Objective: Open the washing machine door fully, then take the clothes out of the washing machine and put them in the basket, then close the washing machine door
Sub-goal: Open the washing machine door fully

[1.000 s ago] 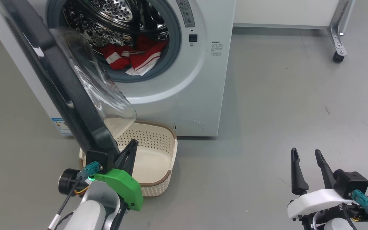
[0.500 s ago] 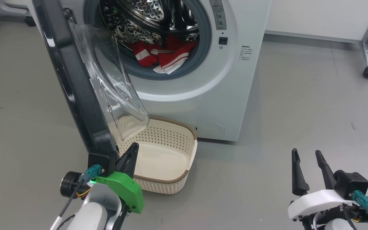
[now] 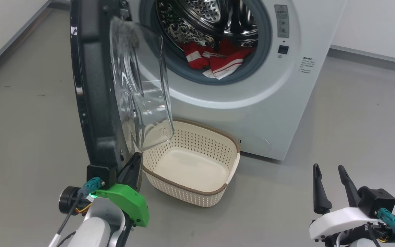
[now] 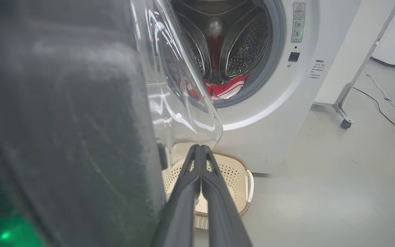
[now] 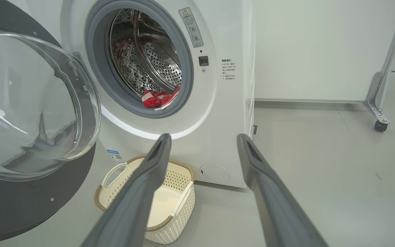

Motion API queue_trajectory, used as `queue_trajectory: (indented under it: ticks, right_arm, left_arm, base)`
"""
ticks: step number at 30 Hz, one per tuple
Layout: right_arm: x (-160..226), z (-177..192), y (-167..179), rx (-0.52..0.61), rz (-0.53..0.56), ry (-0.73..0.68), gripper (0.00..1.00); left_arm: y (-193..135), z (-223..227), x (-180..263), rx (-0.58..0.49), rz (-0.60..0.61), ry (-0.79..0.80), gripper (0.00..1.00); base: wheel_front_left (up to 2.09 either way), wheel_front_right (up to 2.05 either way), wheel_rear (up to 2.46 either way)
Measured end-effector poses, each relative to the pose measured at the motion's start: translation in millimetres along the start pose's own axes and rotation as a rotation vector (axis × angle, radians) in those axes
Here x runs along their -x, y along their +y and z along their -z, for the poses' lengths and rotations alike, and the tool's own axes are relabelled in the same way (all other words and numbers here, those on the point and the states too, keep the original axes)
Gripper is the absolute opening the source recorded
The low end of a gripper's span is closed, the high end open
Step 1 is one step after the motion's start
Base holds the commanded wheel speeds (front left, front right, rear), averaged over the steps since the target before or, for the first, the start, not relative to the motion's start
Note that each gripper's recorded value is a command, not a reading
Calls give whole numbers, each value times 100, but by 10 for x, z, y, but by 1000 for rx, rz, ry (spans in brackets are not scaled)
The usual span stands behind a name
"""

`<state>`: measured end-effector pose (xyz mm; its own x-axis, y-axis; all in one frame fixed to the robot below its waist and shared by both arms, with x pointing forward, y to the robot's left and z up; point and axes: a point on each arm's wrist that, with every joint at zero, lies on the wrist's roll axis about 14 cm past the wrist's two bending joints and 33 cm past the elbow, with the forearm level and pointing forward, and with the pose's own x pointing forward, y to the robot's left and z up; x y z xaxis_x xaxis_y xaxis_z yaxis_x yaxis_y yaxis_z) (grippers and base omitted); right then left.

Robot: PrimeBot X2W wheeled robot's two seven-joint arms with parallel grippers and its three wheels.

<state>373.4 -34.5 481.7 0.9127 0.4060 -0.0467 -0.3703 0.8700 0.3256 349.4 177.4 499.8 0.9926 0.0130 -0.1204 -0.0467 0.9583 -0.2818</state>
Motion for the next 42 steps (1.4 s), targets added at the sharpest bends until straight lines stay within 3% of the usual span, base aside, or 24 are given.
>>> queue_trajectory:
  ticks: [9, 22, 33, 42]
  right_arm:
    - [-118, 118, 254, 7, -90, 40, 100]
    - [-243, 283, 329, 16, -143, 102, 100]
    - [-353, 380, 189, 26, -136, 142, 100]
    - [-445, 507, 98, 13, -129, 182, 100]
  left_arm:
    - [535, -134, 158, 26, -164, -58, 0]
    - [1213, -207, 299, 54, -362, -88, 0]
    - [1772, -263, 389, 50, -515, -100, 0]
    - [2013, -245, 325, 26, -576, -78, 0]
  base:
    - [0, 0, 0]
    - [0, 0, 0]
    - [0, 0, 0]
    - [0, 0, 0]
